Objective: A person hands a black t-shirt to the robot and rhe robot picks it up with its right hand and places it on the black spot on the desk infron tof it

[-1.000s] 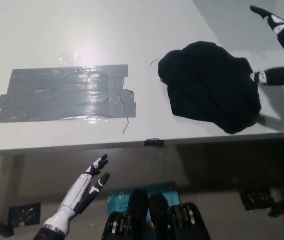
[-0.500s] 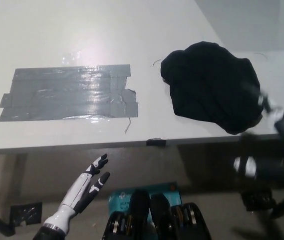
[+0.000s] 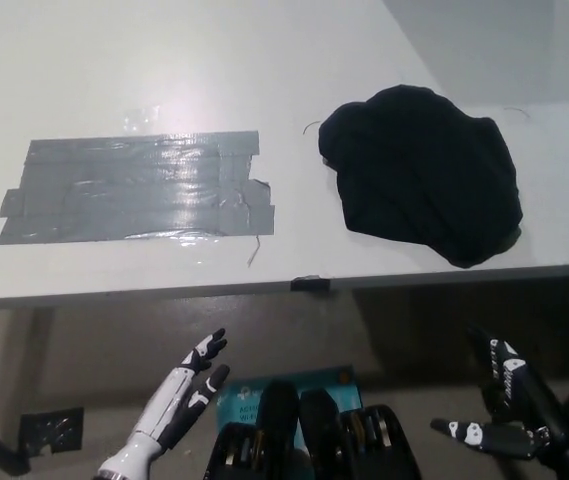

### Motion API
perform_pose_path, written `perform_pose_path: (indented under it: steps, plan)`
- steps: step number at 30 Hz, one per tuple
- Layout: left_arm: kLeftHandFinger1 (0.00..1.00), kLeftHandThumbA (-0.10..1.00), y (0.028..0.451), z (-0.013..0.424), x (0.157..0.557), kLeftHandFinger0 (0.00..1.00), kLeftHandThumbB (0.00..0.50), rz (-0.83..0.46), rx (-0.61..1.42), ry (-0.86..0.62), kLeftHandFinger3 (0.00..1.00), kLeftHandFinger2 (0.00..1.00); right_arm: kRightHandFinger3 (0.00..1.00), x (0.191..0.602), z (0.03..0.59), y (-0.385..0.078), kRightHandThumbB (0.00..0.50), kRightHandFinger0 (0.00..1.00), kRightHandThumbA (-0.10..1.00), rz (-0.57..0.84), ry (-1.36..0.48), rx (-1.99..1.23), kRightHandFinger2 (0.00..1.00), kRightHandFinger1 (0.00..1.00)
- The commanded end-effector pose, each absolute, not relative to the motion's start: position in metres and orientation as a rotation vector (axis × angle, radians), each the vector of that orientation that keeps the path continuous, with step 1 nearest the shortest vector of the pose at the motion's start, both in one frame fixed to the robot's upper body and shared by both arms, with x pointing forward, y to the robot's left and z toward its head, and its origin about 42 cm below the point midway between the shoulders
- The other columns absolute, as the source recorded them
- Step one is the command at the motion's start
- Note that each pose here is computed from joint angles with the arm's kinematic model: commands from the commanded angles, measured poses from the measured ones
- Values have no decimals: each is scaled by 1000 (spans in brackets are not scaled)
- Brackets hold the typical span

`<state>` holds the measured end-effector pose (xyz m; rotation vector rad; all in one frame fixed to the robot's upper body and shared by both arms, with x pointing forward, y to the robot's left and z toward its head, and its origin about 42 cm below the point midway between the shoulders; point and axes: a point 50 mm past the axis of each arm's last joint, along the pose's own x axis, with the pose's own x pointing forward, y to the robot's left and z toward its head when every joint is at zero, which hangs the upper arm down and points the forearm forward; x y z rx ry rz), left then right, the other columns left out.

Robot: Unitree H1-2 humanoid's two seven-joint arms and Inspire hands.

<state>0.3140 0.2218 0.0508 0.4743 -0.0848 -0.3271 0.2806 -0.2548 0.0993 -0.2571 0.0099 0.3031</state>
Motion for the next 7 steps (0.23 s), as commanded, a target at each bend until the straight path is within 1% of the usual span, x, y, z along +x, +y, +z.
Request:
perform_pose_path:
  steps: [1,4,7]
  plan:
    - [1000,1000,217,59,312,1000,500,-319,467,-151,1000,1000,1000,290,113,-253,261,1000,950,366,-93,-315,1000,1000]
    - [1000,1000,217,58,310,1000,500,-317,453,-148,1000,1000,1000,289,113,-252,229,1000,931,406,-69,-348,1000,1000]
    - [1000,1000,218,58,310,1000,500,-317,450,-150,1000,1000,1000,289,113,-251,222,1000,918,424,-51,-363,1000,1000]
